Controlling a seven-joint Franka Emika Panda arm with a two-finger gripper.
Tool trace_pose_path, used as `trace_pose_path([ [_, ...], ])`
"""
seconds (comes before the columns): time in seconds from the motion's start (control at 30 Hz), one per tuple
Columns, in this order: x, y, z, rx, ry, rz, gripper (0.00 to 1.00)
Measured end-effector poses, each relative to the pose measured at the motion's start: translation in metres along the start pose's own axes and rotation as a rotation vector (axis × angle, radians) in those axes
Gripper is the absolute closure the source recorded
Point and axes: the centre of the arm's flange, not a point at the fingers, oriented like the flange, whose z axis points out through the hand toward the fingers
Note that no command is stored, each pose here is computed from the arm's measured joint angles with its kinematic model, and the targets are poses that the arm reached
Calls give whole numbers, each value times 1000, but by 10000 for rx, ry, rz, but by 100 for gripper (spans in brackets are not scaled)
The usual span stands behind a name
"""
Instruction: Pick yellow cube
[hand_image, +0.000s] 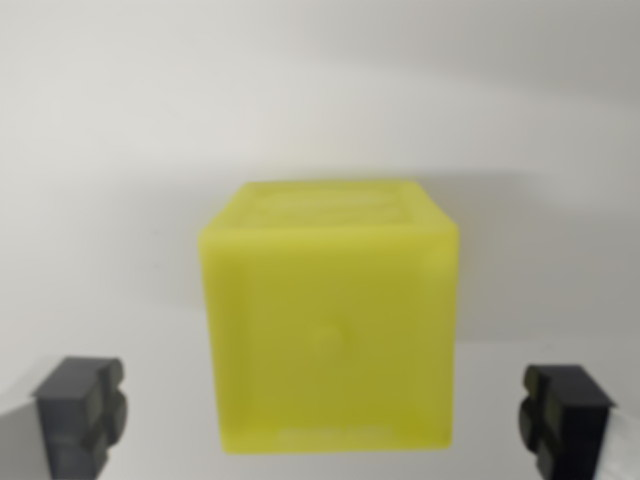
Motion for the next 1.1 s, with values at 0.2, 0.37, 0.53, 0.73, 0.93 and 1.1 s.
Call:
trace_pose_path([
  [0.2, 0, 0, 15, 3, -7, -7, 0],
  [0.37, 1, 0, 28, 7, -9, -15, 0],
  [0.53, 1, 0, 39, 9, -13, -21, 0],
  [0.73, 2, 1, 42, 11, -10, -32, 0],
  [0.93, 2, 1, 40, 9, -10, -34, 100],
  [1.1, 2, 1, 29, 6, -3, -46, 100],
])
